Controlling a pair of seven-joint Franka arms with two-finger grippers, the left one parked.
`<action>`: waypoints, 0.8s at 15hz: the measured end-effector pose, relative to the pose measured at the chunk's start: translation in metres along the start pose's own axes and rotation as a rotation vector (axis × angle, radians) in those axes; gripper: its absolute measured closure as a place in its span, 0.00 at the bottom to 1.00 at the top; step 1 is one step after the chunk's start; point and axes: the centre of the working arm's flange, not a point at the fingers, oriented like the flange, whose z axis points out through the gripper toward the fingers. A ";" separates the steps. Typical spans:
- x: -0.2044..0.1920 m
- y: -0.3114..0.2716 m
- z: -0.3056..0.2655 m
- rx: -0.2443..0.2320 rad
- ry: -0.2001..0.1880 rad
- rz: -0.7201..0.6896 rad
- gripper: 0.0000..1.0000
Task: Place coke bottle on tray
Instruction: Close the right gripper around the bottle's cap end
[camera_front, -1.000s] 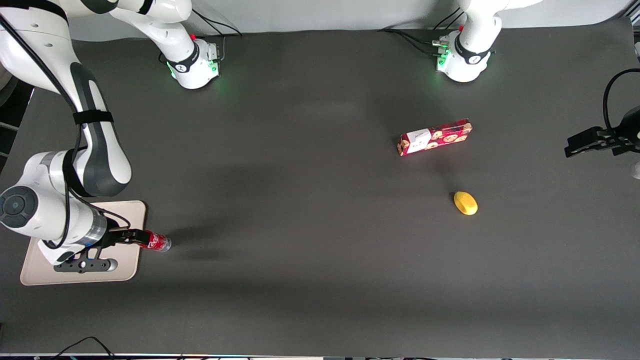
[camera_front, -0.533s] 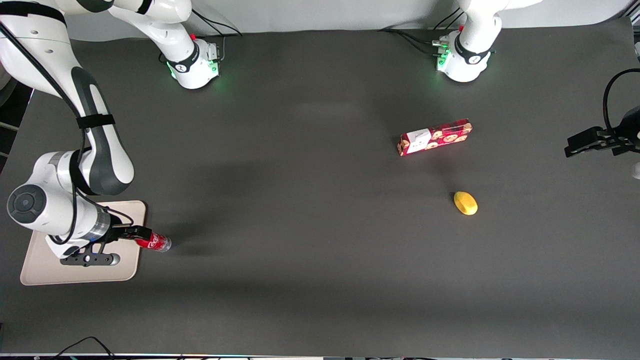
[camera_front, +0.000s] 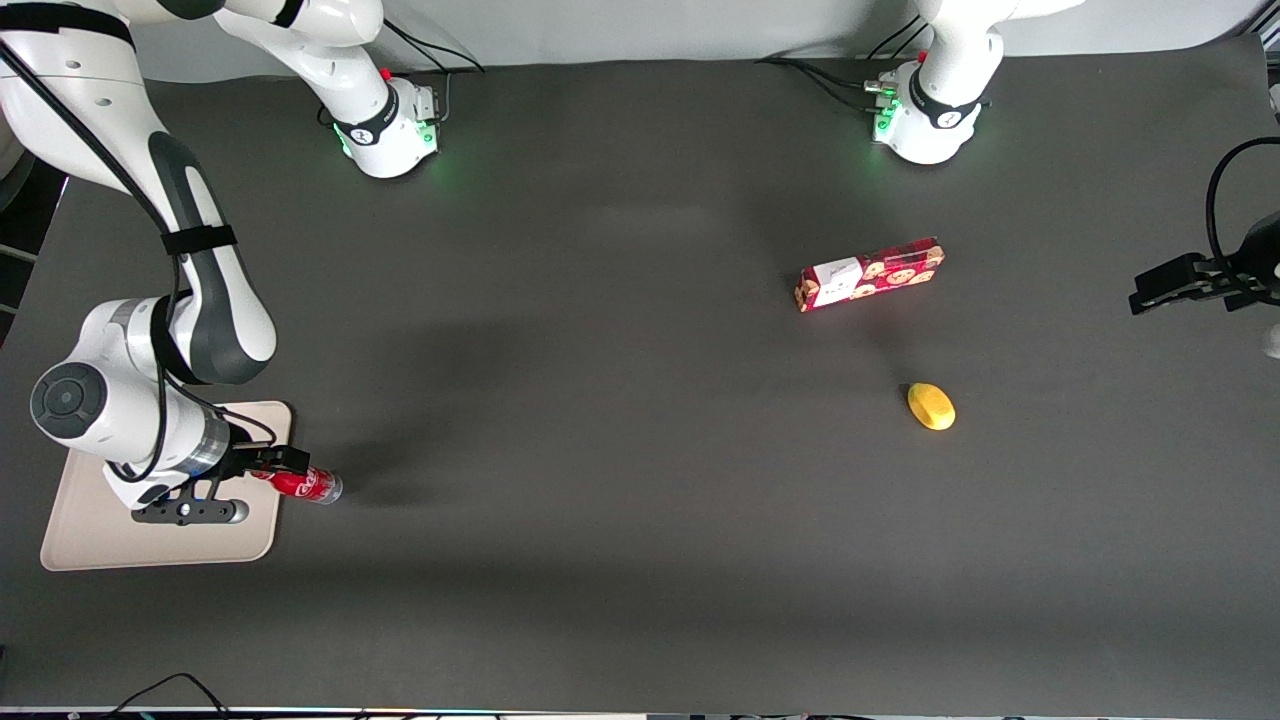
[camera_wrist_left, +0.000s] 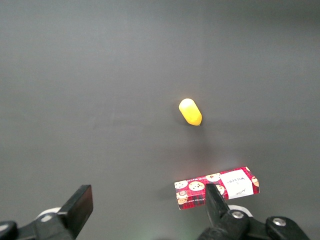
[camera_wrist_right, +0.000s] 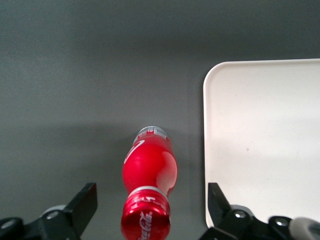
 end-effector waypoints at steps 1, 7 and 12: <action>0.000 0.000 -0.001 0.000 0.001 0.000 0.11; 0.000 0.001 -0.003 -0.001 0.005 0.001 0.59; 0.000 0.000 -0.004 -0.001 0.006 0.000 0.63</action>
